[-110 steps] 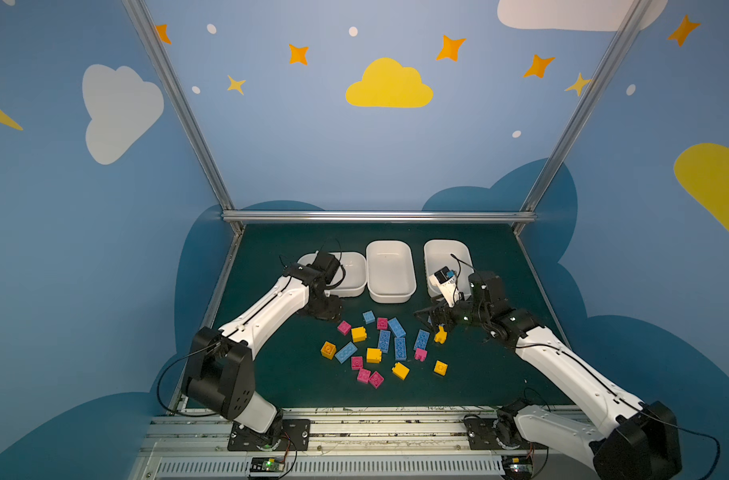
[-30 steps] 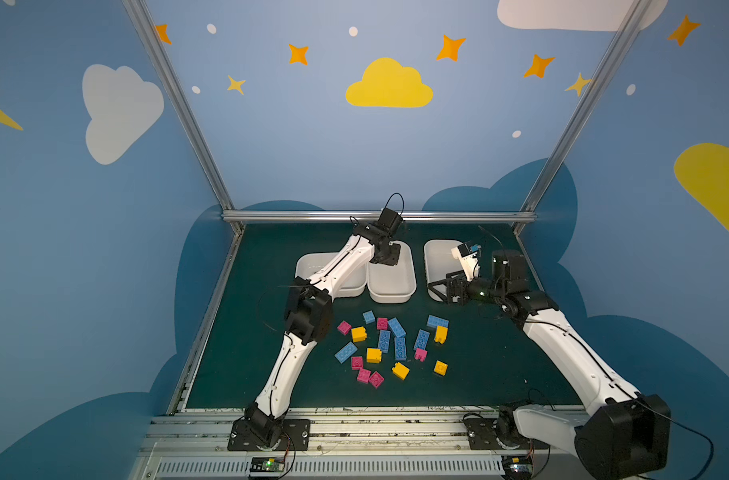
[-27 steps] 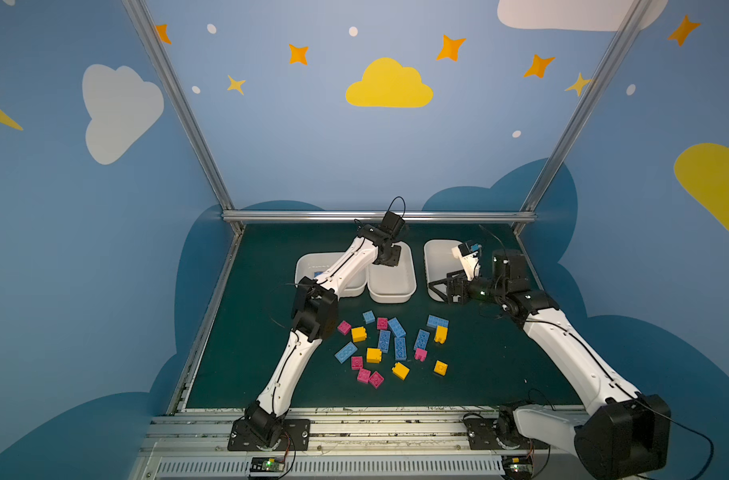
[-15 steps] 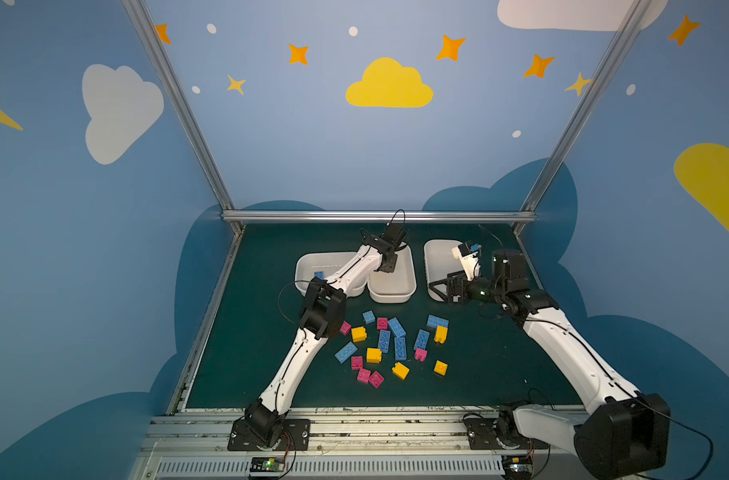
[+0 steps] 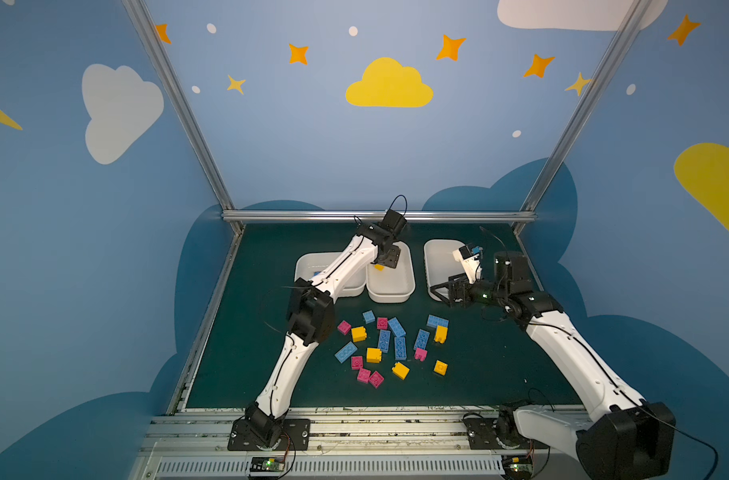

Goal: Sort the legos into containers by color
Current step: 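Carry the yellow brick into the middle bin and open the left gripper, then return the left gripper to the pile and grasp a pink 2x2 brick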

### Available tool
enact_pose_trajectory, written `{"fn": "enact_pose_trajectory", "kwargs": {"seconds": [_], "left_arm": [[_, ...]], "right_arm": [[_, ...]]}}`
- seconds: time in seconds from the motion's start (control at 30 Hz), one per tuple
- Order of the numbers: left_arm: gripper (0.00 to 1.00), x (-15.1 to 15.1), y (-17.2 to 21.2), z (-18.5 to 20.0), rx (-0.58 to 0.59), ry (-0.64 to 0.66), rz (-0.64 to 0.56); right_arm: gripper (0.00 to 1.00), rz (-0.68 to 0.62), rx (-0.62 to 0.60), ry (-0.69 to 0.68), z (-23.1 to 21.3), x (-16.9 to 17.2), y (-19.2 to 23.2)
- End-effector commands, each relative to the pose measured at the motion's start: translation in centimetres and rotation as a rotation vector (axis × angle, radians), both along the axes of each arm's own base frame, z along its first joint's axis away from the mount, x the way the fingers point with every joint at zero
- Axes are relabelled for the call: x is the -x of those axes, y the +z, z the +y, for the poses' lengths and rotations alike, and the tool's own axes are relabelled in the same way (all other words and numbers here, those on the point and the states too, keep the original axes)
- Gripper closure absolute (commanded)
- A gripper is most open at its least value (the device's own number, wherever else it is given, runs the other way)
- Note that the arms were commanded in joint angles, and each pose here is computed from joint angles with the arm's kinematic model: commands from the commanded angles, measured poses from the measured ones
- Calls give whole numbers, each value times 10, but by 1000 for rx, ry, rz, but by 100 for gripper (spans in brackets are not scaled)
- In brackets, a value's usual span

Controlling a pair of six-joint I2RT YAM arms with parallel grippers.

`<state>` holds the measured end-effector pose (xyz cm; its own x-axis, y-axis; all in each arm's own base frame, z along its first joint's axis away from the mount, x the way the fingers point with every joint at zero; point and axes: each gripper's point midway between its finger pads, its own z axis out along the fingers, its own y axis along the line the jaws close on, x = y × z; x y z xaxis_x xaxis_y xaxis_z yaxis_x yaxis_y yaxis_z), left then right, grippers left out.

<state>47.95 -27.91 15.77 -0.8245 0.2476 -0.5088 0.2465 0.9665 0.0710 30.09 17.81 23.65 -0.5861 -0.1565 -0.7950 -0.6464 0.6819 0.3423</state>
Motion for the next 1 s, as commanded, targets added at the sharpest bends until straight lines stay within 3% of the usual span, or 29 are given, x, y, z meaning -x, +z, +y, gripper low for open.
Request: {"fn": "enact_pose_trajectory", "kwargs": {"seconds": [0.0, 0.23, 0.43, 0.97], "left_arm": [[22, 43, 15, 15, 29, -11, 72], [23, 126, -8, 57, 25, 1, 205], [24, 167, -38, 86, -44, -68, 260], [40, 184, -112, 108, -19, -131, 362]], "right_arm": [[11, 0, -4, 33, 0, 11, 2], [11, 6, -27, 103, 8, 25, 0], [11, 12, -20, 167, 19, 38, -4], [11, 37, 0, 192, 29, 47, -13]]}}
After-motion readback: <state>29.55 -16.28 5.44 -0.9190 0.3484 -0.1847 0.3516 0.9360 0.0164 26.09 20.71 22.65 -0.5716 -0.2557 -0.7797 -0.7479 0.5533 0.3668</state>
